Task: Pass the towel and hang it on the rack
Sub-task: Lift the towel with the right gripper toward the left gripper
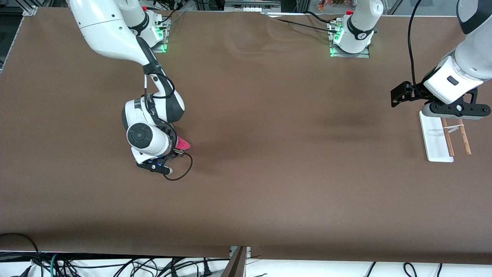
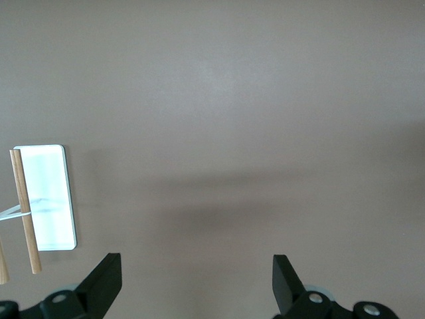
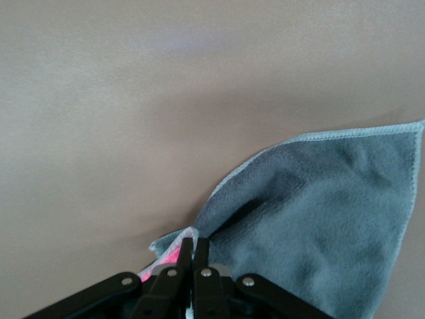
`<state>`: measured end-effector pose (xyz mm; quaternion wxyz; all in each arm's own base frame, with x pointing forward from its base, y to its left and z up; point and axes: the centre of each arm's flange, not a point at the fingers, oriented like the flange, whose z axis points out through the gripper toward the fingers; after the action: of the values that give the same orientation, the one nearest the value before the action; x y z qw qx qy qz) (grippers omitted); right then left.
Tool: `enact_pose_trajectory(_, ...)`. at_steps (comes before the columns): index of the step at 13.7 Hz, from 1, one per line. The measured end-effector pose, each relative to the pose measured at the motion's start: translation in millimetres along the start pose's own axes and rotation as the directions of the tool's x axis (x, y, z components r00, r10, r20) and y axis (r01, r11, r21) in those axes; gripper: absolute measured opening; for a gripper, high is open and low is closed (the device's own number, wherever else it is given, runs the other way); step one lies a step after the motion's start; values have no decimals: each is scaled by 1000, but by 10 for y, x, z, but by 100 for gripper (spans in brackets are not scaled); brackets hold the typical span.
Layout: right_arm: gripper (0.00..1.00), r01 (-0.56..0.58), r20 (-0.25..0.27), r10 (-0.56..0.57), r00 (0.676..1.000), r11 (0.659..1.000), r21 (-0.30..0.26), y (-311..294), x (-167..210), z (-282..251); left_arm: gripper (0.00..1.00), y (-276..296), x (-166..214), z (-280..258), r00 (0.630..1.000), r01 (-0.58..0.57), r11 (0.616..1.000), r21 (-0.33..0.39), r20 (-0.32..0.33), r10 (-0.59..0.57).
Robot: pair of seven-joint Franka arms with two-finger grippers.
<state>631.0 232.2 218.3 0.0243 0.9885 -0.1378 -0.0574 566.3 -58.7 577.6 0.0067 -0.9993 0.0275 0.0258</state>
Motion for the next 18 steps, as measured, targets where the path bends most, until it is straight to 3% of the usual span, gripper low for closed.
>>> enact_pose_trajectory(3, 2, -35, 44, 32, 999, 998, 51, -48, -29, -292, 100, -4, 0, -1, 1000, 1, 1000, 0, 0, -1)
enact_pose_trajectory(6, 2, -94, 151, 71, 986, 984, 154, -209, -116, -806, 100, -6, 0, -2, 1000, 1, 1000, 0, 0, -1)
enact_pose_trajectory(10, 2, -280, 303, 191, 934, 916, 286, -632, -306, -1567, 100, 28, -35, 24, 1000, -1, 1000, -16, 31, 2)
enact_pose_trajectory(12, 2, -408, 414, 258, 873, 851, 331, -985, -541, -1889, 100, 84, -75, 64, 997, 3, 997, -72, 75, 3)
enact_pose_trajectory(15, 2, -568, 566, 313, 763, 742, 356, -1435, -903, -2446, 100, 137, -71, 148, 994, -2, 995, -99, 110, 13)
enact_pose_trajectory(18, 2, -720, 706, 331, 626, 594, 360, -1724, -1117, -2859, 100, 395, -22, 282, 989, -25, 978, -207, 140, 55)
